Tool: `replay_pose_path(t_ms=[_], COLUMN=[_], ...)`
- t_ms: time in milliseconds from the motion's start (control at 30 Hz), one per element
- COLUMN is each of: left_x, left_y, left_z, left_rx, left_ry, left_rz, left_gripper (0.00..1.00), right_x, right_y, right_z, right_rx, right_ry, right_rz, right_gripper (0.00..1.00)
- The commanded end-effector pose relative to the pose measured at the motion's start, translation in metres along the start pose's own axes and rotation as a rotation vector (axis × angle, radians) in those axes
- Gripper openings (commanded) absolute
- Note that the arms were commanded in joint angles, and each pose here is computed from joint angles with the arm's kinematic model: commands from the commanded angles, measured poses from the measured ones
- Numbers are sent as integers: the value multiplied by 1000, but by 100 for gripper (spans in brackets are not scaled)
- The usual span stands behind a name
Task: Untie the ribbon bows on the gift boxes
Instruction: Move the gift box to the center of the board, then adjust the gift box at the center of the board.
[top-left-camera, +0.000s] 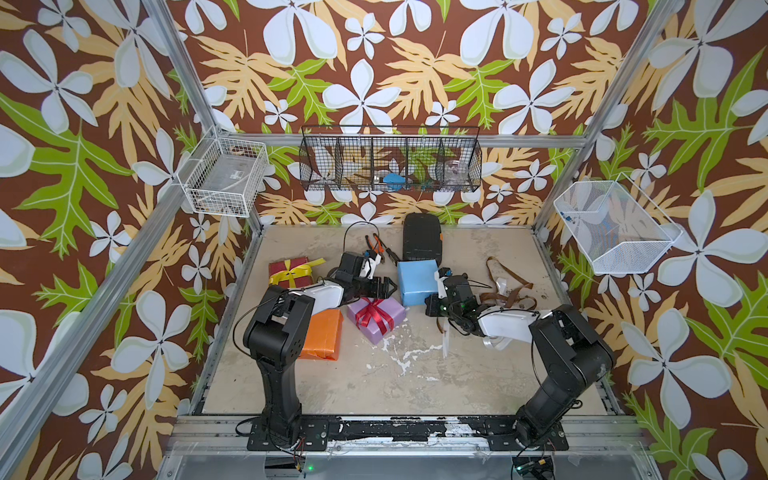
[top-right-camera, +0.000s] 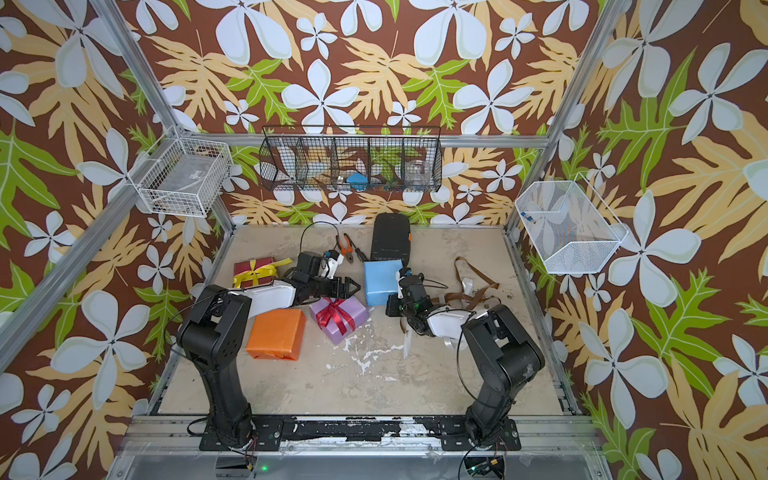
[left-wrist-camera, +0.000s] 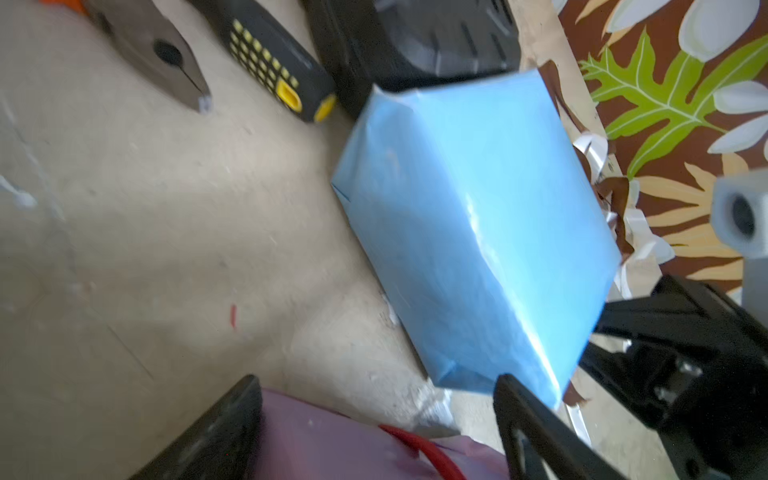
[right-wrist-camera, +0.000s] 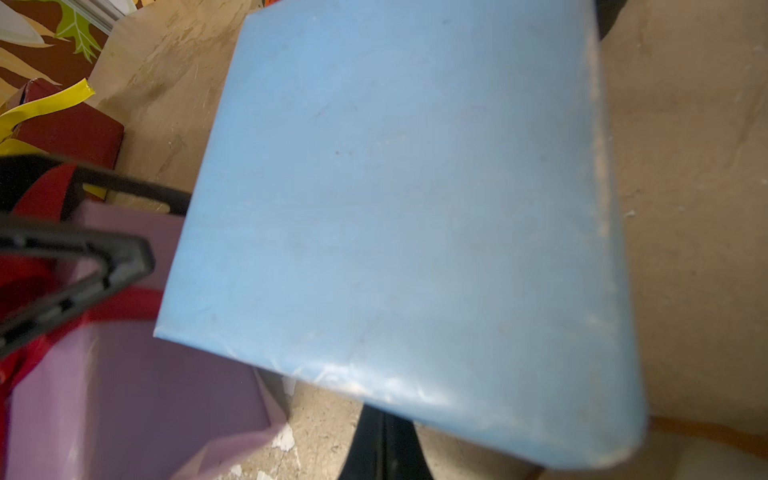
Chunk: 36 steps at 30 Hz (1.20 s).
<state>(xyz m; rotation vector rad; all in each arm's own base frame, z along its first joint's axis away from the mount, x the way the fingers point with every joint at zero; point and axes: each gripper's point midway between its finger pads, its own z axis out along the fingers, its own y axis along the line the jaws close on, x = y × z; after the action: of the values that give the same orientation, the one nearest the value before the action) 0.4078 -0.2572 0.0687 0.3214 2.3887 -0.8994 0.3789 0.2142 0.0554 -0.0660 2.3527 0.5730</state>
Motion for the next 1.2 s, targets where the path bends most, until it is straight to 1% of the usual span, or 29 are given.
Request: replay_pose_path(t_ms=[0,33,67,100,133,200,233,300,400,467,500,533,633,700,800,900,1000,1167], left_x=[6,10,11,10,5,-8,-16,-28,-35,-28,-21,-14,13,31,47,53,54,56], left_y=[-26,-35,-41,-46,-51,-55,-56,-57,-52,-49,-48,-45,-40,-36,-25,-22,-25,-26], left_z=[1,1,0,-3,-10,-27,-38,-57,-82,-93,-98,-101,-106,-107,-108,-103,-95,-79], left_rx=[49,55,50,28,17,-13,-39,-88,-158,-173,-176,-179,-170,-166,-190,-200,-176,-134], left_ry=[-20,-8,-5,-14,-31,-83,-114,-161,-204,-210,-209,-208,-186,-155,-151,-121,-89,-71], left_rz=[-21,-23,-24,-32,-34,-52,-51,-53,-90,-118,-129,-140,-192,-215,-235,-220,-215,-236], left_gripper=[91,92,97,100,100,100,100,100,100,100,100,100,100,100,100,100,100,100], right_x=[-1,-1,0,1,4,10,12,19,32,40,45,49,58,61,62,67,80,101], right_y=[-16,-18,-18,-17,-14,-7,-3,3,19,32,40,45,60,57,48,42,50,71], right_z=[-9,-14,-18,-24,-30,-41,-48,-57,-68,-72,-73,-73,-71,-64,-53,-43,-40,-45], right_rx=[66,69,67,62,50,5,-16,-53,-146,-185,-202,-210,-236,-199,-130,-91,-130,-200], right_ry=[-5,-5,-2,3,10,19,20,34,56,66,73,78,92,97,98,123,160,181], right_rz=[-16,-18,-27,-40,-49,-62,-65,-70,-72,-85,-102,-116,-147,-163,-180,-208,-215,-215], right_gripper=[13,19,23,31,41,54,58,61,61,61,59,56,40,35,33,32,32,32])
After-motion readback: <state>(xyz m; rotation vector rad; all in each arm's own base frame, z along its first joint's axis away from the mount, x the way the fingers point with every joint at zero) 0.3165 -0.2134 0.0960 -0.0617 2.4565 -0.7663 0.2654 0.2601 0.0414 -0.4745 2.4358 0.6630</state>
